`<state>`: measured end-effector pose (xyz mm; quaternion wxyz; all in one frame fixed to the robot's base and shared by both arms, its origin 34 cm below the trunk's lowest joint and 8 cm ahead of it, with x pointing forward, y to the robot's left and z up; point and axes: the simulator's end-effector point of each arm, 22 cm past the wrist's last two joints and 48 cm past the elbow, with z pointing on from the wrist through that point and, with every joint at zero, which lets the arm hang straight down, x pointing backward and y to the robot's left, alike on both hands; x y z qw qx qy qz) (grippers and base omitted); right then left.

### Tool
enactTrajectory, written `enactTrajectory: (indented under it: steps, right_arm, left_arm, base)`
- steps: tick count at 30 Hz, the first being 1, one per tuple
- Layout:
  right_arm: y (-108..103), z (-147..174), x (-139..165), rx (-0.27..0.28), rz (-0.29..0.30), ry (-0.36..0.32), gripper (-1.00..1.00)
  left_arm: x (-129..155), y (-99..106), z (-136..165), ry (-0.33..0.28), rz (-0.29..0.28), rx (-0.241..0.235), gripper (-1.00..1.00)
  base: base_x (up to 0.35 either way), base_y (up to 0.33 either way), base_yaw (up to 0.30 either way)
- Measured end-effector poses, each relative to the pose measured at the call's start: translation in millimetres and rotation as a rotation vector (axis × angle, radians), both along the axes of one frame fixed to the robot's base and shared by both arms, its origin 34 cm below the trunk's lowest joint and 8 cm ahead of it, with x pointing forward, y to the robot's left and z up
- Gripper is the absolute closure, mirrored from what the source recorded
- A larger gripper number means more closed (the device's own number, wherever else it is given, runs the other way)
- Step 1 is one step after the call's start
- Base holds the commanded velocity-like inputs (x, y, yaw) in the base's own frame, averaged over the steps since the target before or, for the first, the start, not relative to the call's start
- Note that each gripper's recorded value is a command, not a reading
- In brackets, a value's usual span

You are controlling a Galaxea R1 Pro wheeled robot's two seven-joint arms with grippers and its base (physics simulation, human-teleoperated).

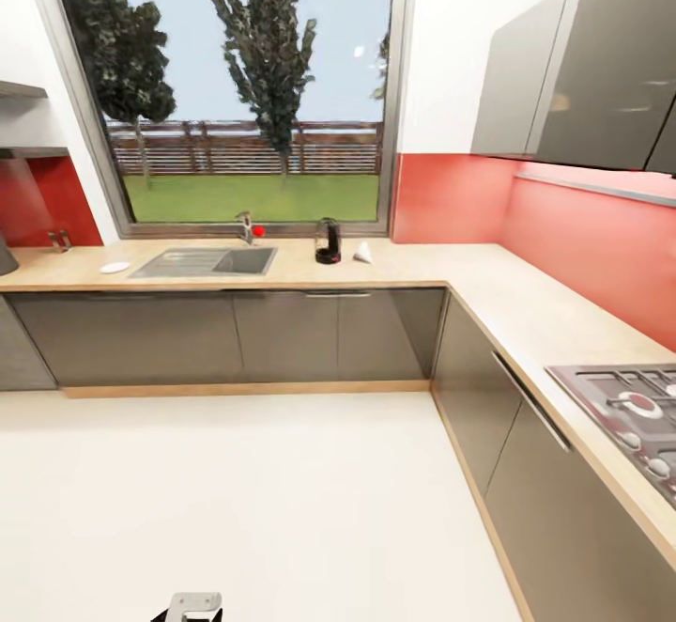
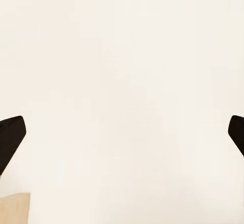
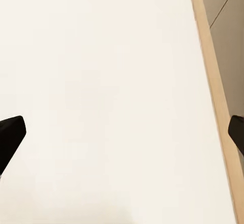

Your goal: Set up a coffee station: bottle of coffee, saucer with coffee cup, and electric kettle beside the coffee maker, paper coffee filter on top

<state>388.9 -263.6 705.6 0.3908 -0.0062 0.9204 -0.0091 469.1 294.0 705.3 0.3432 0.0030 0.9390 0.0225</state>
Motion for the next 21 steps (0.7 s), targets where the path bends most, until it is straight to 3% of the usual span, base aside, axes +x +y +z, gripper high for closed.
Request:
enactTrajectory:
  steps: [21]
  right_arm:
    - [0.1,0.0,0.0,0.0,0.001,0.0,-1.0]
  left_arm:
    - [0.0,-0.1,0.0,0.0,0.0,0.0,-1.0]
  base:
    - [0.335,0.139,0.0]
